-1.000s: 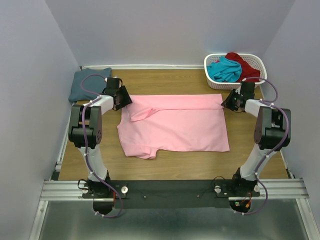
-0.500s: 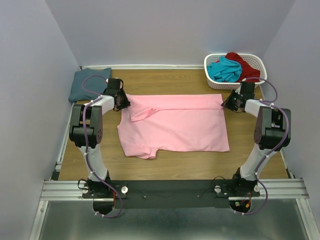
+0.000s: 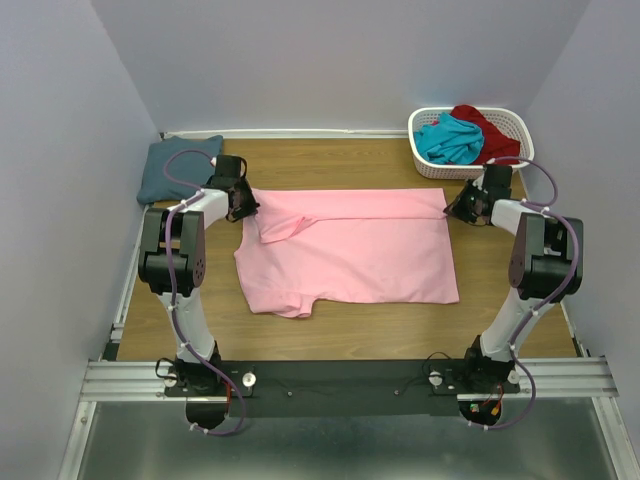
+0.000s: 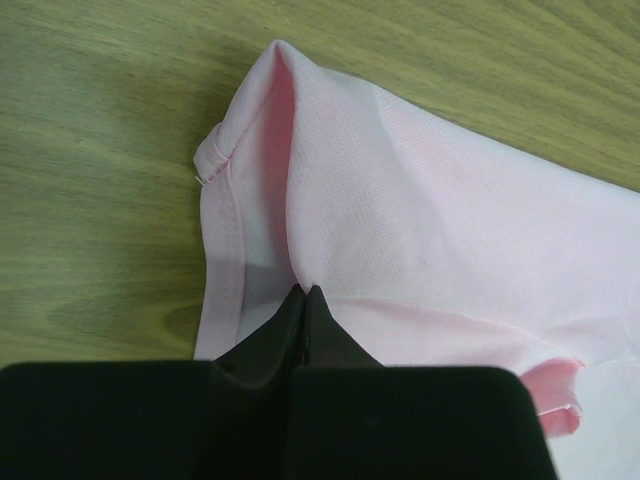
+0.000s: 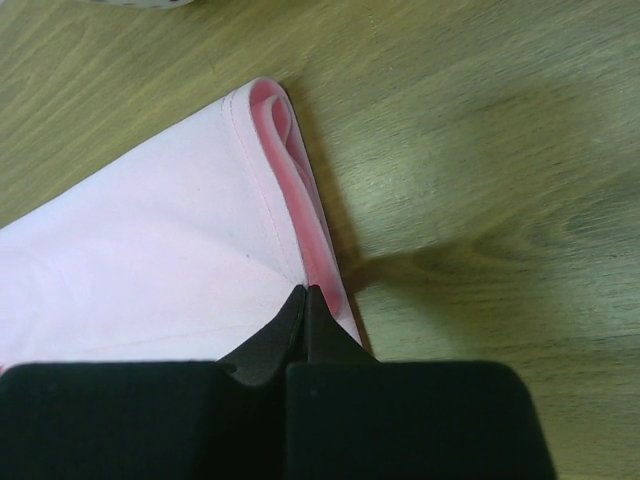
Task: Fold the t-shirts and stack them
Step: Fold the tshirt
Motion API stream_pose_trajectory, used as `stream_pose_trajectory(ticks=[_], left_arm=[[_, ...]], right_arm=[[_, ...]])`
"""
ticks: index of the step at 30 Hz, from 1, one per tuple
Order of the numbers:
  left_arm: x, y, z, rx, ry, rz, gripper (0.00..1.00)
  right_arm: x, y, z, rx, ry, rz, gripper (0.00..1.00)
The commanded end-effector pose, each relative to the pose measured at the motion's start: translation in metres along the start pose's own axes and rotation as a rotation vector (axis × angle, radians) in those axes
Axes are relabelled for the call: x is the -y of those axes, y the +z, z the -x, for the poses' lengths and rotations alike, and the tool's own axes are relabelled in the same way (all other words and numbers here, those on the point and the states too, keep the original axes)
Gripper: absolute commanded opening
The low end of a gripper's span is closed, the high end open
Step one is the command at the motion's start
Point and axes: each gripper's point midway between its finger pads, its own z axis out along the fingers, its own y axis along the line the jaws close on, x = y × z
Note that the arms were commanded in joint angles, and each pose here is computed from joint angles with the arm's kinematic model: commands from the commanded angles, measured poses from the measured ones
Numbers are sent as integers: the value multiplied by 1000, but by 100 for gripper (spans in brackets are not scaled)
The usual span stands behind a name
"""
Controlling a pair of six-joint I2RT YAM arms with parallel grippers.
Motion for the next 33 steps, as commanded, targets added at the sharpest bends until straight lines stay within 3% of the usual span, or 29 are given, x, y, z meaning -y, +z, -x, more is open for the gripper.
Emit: stream_pose_trajectory(ticks=[1, 21, 33], left_arm=[[2, -16, 21, 44, 25, 43, 1], [-10, -27, 38, 2, 59, 91, 1], [-29, -10, -1, -74, 25, 121, 2]], right_arm=[[-11, -13, 15, 38, 18, 40, 1], [0, -14, -11, -51, 107, 20, 1], [13, 0, -47, -158, 121, 13, 1]])
